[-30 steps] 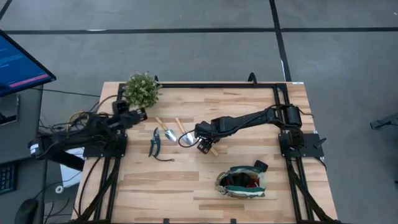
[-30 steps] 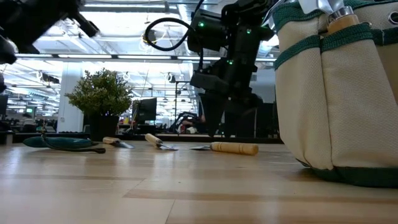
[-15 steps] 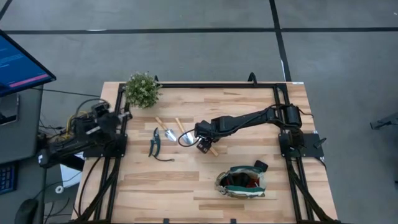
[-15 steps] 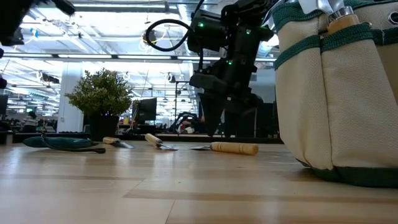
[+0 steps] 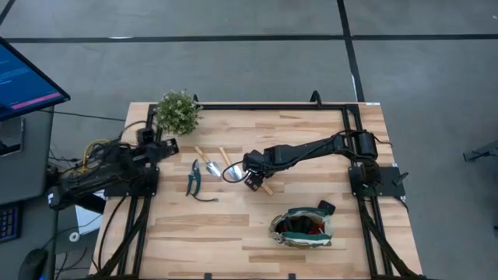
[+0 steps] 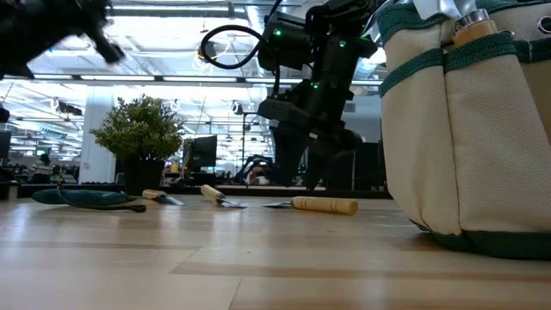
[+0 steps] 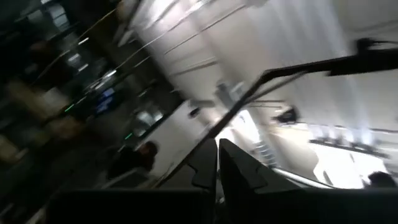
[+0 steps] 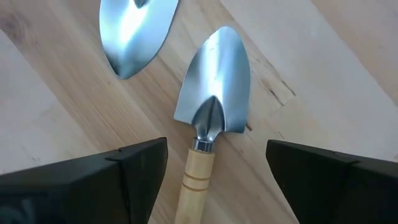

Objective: Pick & Place Garden tools in Gardening bag
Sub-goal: Put the brown trowel into the gardening bag

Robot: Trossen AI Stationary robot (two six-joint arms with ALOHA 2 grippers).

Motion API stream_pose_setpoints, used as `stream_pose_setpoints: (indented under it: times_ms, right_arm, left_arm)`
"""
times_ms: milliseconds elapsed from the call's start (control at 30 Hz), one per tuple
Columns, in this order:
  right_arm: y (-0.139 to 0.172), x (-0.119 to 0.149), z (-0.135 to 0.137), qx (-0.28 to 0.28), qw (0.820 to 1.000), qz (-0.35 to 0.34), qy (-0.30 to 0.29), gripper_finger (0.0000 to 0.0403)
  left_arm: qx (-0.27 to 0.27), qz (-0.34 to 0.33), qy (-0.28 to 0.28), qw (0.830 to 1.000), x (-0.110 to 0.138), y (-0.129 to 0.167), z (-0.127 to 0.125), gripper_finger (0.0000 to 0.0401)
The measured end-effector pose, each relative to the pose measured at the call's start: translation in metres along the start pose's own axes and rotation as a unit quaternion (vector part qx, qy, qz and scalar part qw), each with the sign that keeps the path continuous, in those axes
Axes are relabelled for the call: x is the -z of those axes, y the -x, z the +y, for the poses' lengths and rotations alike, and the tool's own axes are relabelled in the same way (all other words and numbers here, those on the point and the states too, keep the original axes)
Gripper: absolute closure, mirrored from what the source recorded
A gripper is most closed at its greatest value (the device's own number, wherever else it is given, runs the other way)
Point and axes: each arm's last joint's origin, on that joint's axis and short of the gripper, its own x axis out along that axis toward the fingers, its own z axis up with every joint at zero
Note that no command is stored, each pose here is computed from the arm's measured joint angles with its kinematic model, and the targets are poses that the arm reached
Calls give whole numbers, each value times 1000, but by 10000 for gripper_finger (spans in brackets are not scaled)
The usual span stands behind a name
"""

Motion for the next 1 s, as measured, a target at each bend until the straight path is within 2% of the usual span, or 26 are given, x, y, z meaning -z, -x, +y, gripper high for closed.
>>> stream_pose_setpoints:
  times_ms: [167, 233, 833, 967, 1000]
  right_arm:
    - [0, 1, 1, -1, 1000, 0, -3, 138]
    - [0, 2, 3, -2, 1000, 0, -1, 138]
    - [3, 12, 15, -9, 1000, 2, -4, 138]
    - [3, 11, 15, -9, 1000, 2, -6, 138]
    - [3, 11, 14, -9, 1000, 2, -6, 138]
  left_arm:
    - [-109, 43, 51, 992, 10, 3, 22, 384]
    - [-127, 51, 60, 989, 12, 4, 25, 384]
    - [-124, 51, 55, 989, 12, 4, 25, 384]
    - [-125, 55, -30, 990, 11, 3, 26, 384]
    - [-106, 68, -61, 990, 11, 2, 24, 384]
